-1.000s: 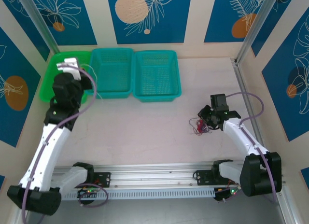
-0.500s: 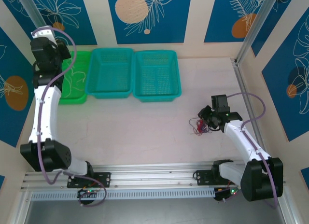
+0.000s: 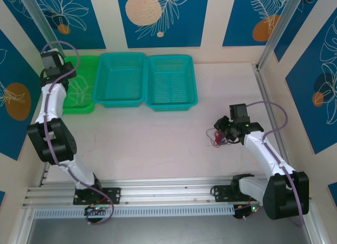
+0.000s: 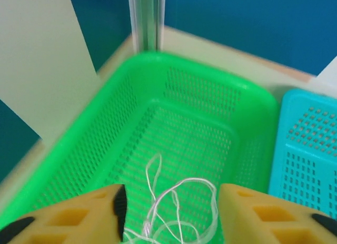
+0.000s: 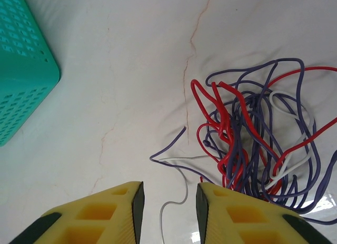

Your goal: Untangle the cables

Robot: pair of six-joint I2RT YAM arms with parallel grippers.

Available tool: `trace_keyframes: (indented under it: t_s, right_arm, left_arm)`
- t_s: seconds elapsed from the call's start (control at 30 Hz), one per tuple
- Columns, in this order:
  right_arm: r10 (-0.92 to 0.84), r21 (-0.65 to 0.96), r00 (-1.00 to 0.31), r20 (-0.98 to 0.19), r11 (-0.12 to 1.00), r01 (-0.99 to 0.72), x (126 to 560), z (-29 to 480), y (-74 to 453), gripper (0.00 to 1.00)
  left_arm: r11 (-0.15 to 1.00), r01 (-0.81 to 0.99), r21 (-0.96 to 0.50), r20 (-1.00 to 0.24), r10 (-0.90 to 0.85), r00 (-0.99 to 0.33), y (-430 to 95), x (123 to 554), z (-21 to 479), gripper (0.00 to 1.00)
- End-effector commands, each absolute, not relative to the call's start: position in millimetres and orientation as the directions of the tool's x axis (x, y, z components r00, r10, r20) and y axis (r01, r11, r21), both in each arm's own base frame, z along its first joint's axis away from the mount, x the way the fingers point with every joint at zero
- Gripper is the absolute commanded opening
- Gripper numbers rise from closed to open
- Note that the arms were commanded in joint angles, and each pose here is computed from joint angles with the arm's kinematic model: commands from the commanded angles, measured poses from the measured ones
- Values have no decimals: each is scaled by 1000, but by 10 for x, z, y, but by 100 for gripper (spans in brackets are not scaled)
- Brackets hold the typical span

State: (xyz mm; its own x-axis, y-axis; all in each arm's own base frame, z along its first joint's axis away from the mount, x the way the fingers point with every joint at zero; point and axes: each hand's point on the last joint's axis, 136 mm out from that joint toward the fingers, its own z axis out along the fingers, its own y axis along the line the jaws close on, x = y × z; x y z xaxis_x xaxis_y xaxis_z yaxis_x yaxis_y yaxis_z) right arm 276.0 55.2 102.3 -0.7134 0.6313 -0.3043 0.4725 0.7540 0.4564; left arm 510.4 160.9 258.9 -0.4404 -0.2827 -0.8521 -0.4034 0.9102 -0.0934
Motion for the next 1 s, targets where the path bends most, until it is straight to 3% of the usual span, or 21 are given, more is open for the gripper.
trace_keyframes:
  t_s: [0.0, 0.23, 0.37, 0.6, 0.97]
  right_arm:
    - [609, 438, -730, -310, 773, 459, 2699, 1009, 548, 35]
    - [602, 453, -737, -306, 773, 444, 2726, 1013, 581, 36]
    - [602, 447, -739, -302, 774, 448, 2731, 997, 556, 37]
    - [627, 402, -728, -277, 764, 505, 2681, 893, 383, 56]
    - [687, 348, -722, -85, 700, 624, 2686, 316, 235, 60]
  left_arm:
    - [910, -372, -186, -848, -339, -407, 1516, 5055, 2706, 58]
    - [874, -262, -409, -853, -469, -231, 1162, 4759, 3347, 61]
    - [833, -86, -546, -815, -552, -179, 570, 4485, 3613, 62]
    - [797, 233, -557, -823, -492, -285, -917, 3920, 3429, 64]
    - [725, 461, -512, -793, -192, -578, -2710, 2956, 2329, 65]
